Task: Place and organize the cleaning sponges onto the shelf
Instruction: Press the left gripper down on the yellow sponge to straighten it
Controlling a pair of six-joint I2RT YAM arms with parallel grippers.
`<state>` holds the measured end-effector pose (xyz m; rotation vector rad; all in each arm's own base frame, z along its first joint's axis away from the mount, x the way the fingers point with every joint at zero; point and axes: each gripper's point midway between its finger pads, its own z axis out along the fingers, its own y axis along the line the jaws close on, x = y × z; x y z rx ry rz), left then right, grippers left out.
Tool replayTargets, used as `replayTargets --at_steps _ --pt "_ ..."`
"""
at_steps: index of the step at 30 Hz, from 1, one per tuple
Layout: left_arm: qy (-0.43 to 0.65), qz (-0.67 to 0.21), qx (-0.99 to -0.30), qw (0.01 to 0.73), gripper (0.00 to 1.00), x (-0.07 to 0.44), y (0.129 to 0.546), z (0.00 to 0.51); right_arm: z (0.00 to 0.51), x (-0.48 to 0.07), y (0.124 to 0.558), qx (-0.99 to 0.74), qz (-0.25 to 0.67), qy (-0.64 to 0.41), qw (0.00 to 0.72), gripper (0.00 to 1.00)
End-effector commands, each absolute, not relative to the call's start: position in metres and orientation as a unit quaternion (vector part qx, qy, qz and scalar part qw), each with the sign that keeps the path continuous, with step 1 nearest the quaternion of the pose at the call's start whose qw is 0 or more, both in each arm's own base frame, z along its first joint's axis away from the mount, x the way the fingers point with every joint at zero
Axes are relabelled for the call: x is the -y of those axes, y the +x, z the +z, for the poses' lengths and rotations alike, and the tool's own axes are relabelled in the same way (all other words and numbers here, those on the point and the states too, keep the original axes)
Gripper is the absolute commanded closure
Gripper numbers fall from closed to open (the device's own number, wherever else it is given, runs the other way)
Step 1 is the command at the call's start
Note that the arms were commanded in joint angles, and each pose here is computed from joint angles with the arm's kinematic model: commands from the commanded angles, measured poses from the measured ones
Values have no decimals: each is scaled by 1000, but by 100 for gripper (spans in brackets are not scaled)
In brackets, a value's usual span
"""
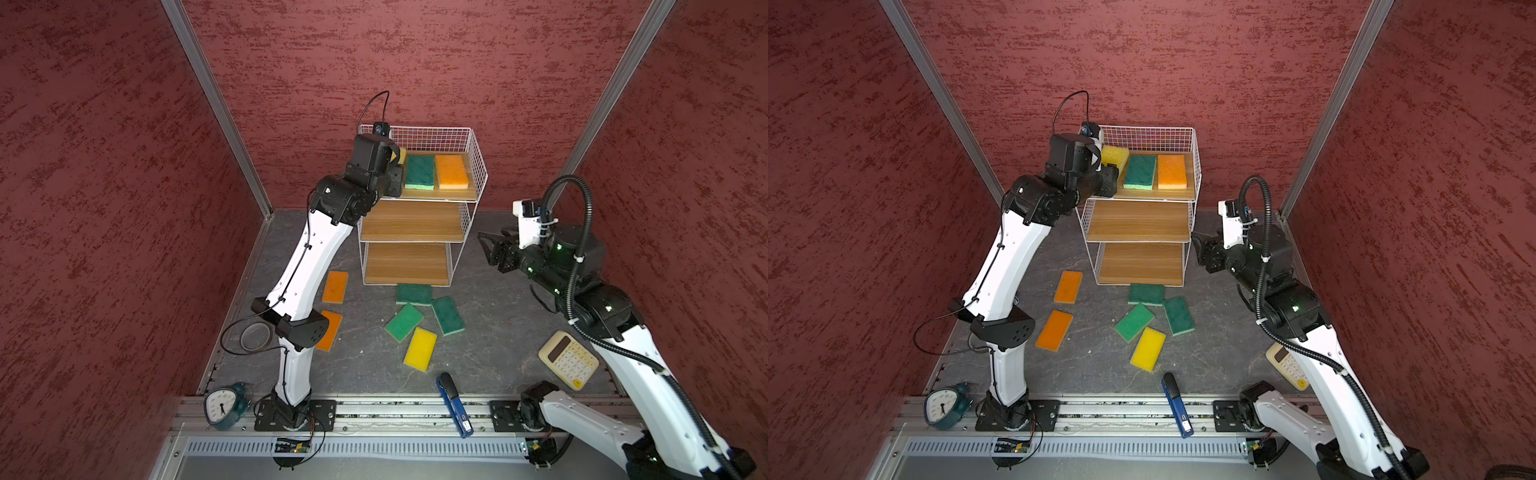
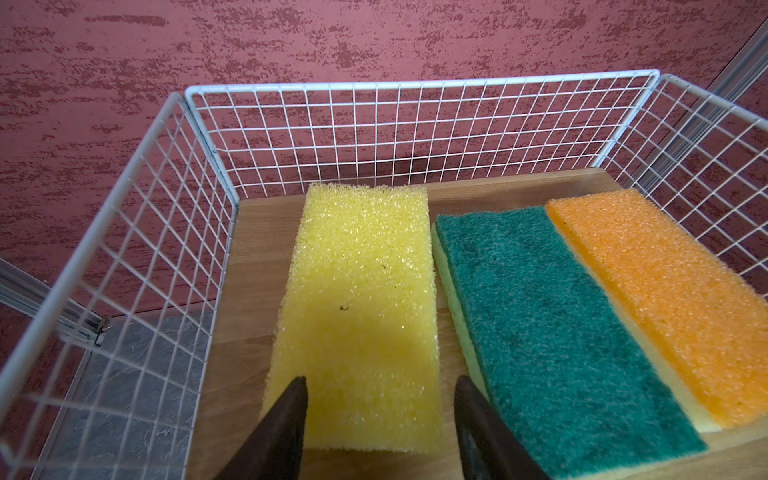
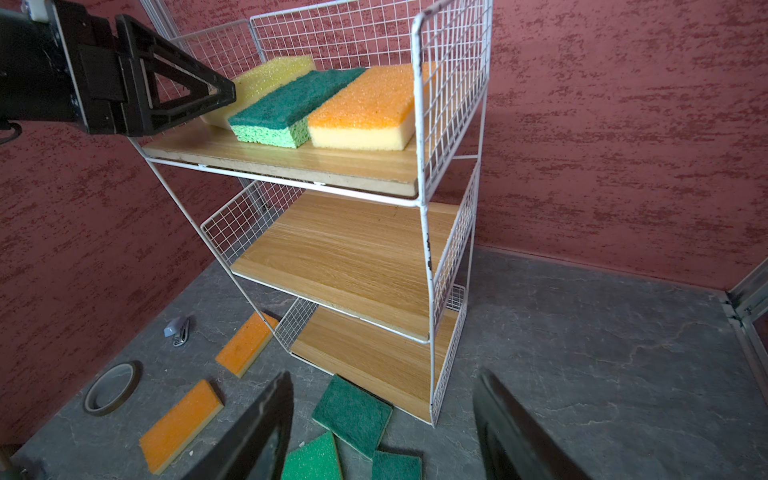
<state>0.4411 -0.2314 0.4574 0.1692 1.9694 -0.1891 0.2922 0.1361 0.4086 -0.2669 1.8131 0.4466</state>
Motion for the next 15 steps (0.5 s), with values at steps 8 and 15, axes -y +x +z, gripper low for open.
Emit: replayTargets --at_steps 8,15 --pt "76 -106 -840 527 40 233 431 454 414 -130 293 -772 179 -113 600 31" --pt "97 -99 -838 527 39 234 426 456 414 -131 293 -771 180 -116 600 31"
